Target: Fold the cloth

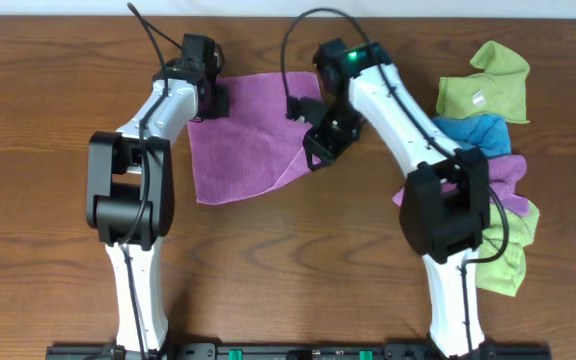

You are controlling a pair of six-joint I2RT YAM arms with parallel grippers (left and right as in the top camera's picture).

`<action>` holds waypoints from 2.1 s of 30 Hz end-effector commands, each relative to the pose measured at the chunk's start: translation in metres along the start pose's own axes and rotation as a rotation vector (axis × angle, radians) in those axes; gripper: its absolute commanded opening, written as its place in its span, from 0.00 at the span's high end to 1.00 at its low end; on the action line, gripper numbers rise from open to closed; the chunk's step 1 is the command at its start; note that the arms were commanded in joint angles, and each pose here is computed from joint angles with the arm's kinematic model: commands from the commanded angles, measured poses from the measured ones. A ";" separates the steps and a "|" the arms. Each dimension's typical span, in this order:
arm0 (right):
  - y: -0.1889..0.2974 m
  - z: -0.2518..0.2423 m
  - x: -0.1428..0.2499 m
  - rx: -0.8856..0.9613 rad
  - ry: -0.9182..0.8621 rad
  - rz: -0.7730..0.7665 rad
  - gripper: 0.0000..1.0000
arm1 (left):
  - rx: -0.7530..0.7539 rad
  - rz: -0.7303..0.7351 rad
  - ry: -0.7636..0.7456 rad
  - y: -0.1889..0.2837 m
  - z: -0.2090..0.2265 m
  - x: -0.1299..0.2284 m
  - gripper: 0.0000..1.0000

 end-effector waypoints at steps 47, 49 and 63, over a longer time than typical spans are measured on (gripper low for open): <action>-0.030 0.000 0.031 0.276 -0.237 0.286 0.67 | -0.018 0.061 0.032 -0.019 0.026 0.013 0.94; -0.022 -0.002 0.024 0.306 -0.268 0.249 0.60 | -0.015 0.049 0.032 -0.016 0.025 0.009 0.94; 0.038 -0.016 -0.003 0.316 -0.350 0.003 0.55 | 0.021 -0.040 0.007 0.139 0.016 -0.021 0.05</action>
Point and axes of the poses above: each gripper's point midway between its finger pads, its own y axis back along the fingers, its own z axis along the line the jaws close on, x = y × z, the point moved 7 cm from there along y, back along the fingers, and after that the axes turned 4 degrees about y, right-handed, at the moved point
